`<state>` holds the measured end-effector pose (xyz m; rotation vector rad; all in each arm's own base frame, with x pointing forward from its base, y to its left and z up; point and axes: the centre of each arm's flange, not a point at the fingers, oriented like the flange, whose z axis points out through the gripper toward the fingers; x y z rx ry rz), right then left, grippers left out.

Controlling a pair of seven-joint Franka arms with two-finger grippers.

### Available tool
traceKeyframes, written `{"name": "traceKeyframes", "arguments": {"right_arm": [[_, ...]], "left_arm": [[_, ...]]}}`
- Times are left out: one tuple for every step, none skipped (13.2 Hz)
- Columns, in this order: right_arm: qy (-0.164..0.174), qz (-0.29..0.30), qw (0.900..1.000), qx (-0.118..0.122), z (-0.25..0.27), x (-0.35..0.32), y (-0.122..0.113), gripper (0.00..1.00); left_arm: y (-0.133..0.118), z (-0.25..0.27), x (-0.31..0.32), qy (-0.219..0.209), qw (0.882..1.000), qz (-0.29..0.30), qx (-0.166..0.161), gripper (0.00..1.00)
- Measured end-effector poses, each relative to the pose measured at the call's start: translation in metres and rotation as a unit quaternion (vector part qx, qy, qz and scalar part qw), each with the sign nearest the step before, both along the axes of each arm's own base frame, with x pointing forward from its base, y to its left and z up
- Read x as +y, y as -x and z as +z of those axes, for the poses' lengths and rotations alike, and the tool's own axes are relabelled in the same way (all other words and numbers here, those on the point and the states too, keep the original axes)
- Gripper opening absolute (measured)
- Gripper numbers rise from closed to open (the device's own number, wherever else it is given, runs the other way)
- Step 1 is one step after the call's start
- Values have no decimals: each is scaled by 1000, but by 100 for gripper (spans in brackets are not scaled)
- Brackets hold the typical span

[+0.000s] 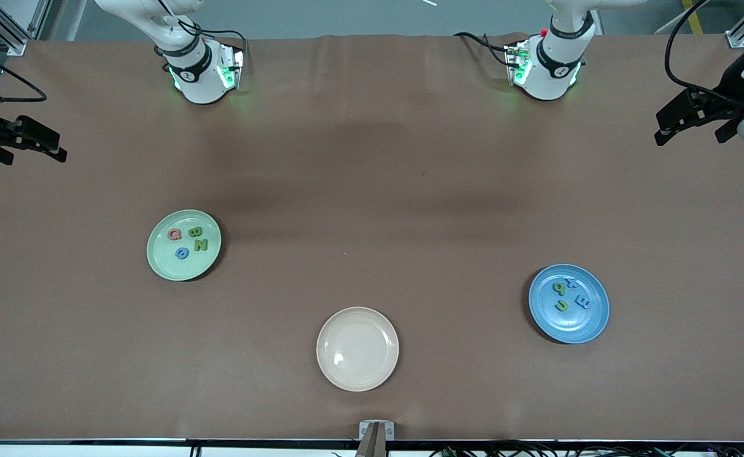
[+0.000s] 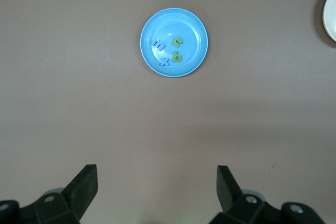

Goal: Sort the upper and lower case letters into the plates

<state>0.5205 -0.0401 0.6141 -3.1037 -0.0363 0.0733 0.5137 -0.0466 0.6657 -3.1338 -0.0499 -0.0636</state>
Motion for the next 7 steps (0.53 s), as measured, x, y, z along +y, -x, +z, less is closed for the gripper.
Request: {"name": "traceKeyframes", "arguments": {"right_arm": [[0,0,1000,0,-1,0,0,100],[0,1,1000,0,-1,1,0,100],[0,1,1000,0,-1,1,0,100],[1,1,1000,0,-1,1,0,100],[2,1,1000,0,-1,1,0,100],[5,2,1000,0,-1,1,0,100],[6,3,1000,1,-1,1,0,100]], "left_arm": [[0,0,0,0,1000,0,0,100],[0,0,0,0,1000,0,0,100],[0,0,0,0,1000,0,0,100],[0,0,0,0,1000,0,0,100],[0,0,0,0,1000,0,0,100],[0,0,0,0,1000,0,0,100],[0,0,0,0,1000,0,0,100]]}}
